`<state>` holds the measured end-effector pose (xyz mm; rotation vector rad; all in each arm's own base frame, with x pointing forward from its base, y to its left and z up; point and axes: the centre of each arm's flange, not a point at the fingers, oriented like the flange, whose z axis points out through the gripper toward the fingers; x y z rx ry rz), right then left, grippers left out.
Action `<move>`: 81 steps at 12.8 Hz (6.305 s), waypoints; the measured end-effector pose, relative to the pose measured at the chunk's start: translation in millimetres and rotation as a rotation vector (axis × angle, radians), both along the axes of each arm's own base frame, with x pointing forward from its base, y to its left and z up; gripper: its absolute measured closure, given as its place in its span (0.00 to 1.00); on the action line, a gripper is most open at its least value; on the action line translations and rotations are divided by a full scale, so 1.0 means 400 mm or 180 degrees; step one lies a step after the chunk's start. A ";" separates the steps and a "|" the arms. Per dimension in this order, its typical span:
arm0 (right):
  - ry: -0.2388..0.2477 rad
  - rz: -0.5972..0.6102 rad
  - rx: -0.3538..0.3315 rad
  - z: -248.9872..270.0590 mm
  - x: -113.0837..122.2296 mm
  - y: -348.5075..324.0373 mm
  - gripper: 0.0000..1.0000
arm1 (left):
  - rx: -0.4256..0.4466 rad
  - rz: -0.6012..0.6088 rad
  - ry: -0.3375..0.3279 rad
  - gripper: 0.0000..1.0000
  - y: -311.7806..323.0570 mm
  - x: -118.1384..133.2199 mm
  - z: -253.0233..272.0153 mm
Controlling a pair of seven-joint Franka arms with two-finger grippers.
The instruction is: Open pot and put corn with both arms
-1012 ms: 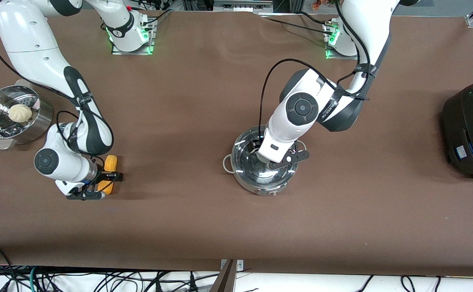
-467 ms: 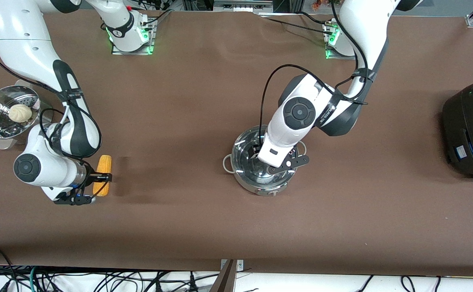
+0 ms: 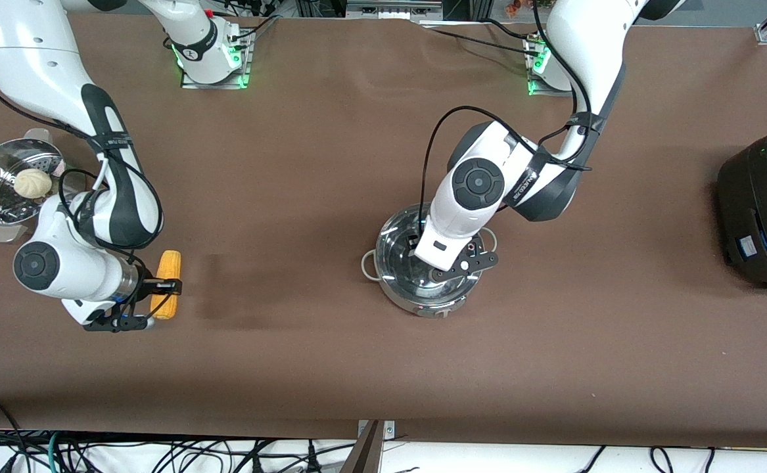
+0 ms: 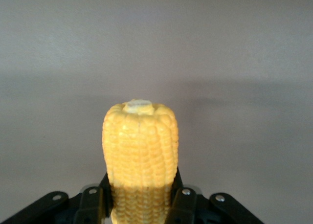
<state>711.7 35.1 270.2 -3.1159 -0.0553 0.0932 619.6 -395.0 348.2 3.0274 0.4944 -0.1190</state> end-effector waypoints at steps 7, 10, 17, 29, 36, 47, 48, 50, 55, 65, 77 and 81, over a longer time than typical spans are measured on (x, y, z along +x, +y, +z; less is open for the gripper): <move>-0.0060 0.0033 0.0025 0.038 0.003 0.020 0.54 | -0.0006 -0.0011 -0.0007 0.49 -0.003 0.000 0.003; -0.0072 0.0059 0.0043 0.046 0.002 0.035 0.54 | 0.0003 -0.0025 0.0006 0.49 -0.001 0.001 0.008; -0.0071 0.0100 0.0078 0.048 0.000 0.061 0.54 | 0.0078 -0.0200 0.0132 0.49 0.124 0.060 0.181; -0.0407 -0.0486 0.0822 0.393 -0.223 0.997 0.57 | 0.0025 -0.1073 0.0345 0.49 0.841 0.050 0.314; -0.0635 -0.0538 0.1137 0.192 -0.264 1.190 0.64 | -0.0046 -0.1181 0.0149 0.49 1.023 0.017 -0.003; -0.0777 -0.0815 0.1415 0.120 -0.282 1.290 0.62 | -0.0064 -0.1113 -0.0028 0.49 1.039 0.034 -0.334; -0.0782 -0.0819 0.1417 0.118 -0.280 1.289 0.60 | -0.0063 -0.1113 -0.0027 0.49 1.039 0.034 -0.334; -0.0777 -0.0791 0.1396 0.105 -0.289 1.298 0.41 | -0.0058 -0.1097 -0.0028 0.31 1.054 0.034 -0.334; -0.0939 -0.0526 0.1142 0.063 -0.311 1.317 0.00 | 0.0020 -0.1059 -0.0221 0.00 1.087 0.066 -0.200; -0.0325 -0.0524 0.0436 0.447 -0.012 0.593 0.00 | 0.0250 -0.1028 -0.0322 0.00 1.062 -0.068 0.385; -0.0175 -0.0544 -0.0056 0.731 -0.203 0.009 0.00 | 0.0234 -0.1041 -0.0064 0.00 1.028 -0.086 0.580; -0.0166 -0.0735 -0.0141 0.804 -0.328 -0.087 0.00 | 0.0240 -0.1040 -0.0086 0.00 1.017 -0.085 0.589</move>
